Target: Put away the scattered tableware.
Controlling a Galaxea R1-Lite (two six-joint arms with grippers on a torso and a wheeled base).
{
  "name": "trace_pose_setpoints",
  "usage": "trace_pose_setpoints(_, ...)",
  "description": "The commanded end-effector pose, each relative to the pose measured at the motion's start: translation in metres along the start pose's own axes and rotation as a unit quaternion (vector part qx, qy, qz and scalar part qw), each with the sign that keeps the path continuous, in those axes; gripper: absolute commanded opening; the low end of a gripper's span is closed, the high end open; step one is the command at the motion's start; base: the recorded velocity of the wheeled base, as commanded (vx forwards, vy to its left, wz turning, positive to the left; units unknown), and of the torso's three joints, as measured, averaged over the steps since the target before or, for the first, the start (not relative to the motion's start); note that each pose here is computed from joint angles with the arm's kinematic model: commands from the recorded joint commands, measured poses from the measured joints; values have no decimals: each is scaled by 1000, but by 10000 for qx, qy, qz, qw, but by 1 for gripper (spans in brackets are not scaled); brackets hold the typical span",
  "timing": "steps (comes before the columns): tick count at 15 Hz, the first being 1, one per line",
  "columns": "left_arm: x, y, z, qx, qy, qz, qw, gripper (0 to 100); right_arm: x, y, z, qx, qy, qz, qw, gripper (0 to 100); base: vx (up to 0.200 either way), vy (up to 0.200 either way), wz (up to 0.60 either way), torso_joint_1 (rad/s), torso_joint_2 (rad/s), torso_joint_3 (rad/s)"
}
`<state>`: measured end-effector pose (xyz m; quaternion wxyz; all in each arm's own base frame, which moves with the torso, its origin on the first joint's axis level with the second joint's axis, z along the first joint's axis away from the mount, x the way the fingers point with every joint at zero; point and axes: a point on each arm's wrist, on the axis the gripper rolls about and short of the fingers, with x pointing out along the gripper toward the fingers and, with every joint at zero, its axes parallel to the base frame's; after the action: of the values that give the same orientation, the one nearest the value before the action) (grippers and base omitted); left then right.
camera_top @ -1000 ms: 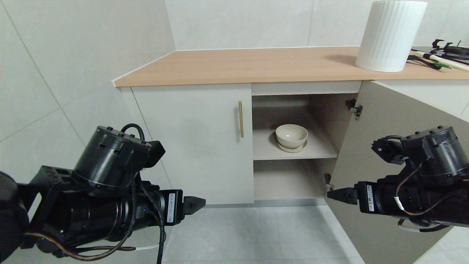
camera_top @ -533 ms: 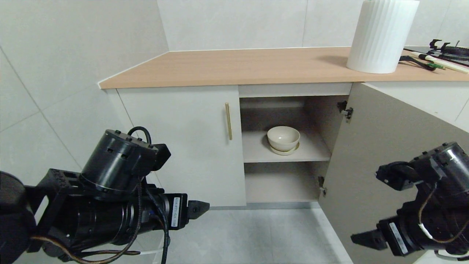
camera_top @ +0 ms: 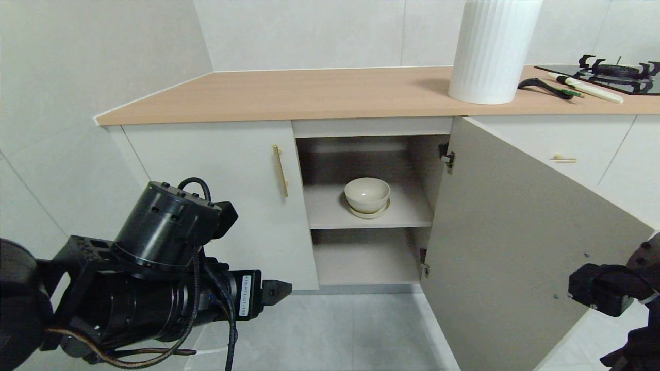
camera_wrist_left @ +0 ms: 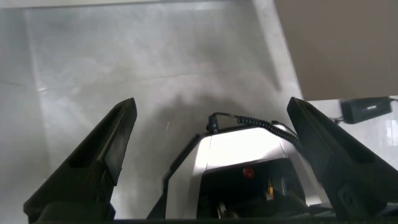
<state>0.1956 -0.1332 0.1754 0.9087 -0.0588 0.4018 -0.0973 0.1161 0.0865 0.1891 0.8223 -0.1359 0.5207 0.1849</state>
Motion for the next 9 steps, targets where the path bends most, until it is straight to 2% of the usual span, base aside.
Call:
trace_pose_setpoints(1, 1, 0, -1, 1, 16, 10, 10000, 100, -8, -2, -4, -24, -129, -52, 9999, 100, 0, 0, 0, 0, 0, 0)
trace_pose_setpoints(6, 1, 0, -1, -6, 20, 3, 10000, 100, -25, -11, -7, 195, -616, -559, 9963, 100, 0, 0, 0, 0, 0, 0)
trace_pose_setpoints(9, 1, 0, -1, -14, 20, 3, 10000, 100, -28, -26, 0, 711, -688, -970, 9903, 100, 0, 0, 0, 0, 0, 0)
